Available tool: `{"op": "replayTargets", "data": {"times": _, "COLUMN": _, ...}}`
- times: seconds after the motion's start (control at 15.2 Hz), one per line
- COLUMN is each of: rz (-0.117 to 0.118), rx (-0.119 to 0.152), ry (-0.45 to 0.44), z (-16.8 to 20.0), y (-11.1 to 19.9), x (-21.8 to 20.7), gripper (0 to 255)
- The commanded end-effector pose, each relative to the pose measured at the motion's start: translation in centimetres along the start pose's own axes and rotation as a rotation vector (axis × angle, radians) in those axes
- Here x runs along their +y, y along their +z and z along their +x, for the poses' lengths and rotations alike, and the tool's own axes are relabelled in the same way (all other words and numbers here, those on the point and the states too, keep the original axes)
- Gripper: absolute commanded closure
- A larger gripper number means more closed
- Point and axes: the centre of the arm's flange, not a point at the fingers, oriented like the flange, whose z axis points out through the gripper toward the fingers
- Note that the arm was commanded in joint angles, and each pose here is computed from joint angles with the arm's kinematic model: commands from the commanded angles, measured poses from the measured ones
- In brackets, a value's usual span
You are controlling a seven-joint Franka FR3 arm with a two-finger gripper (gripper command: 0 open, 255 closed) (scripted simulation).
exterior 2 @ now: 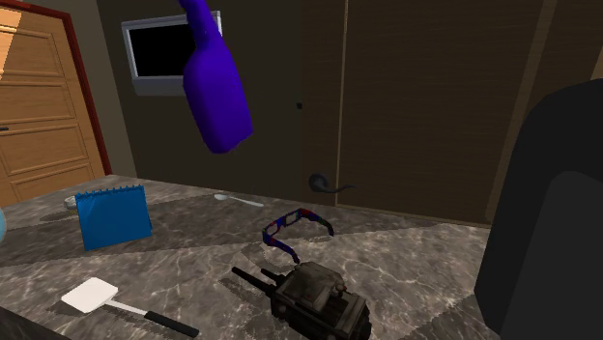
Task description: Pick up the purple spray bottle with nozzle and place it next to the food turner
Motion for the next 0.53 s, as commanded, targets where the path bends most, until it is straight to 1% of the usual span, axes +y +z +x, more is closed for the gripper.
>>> {"op": "replayTargets", "data": {"times": 0.0, "rz": 0.0, "rx": -0.001, "ry": 0.001, "z": -0.4, "y": -1.3, "x": -1.4, "gripper": 255}}
{"op": "replayTargets", "data": {"times": 0.46, "rz": 0.0, "rx": -0.001, "ry": 0.001, "z": 0.1, "y": 2.3, "x": -2.0, "gripper": 255}}
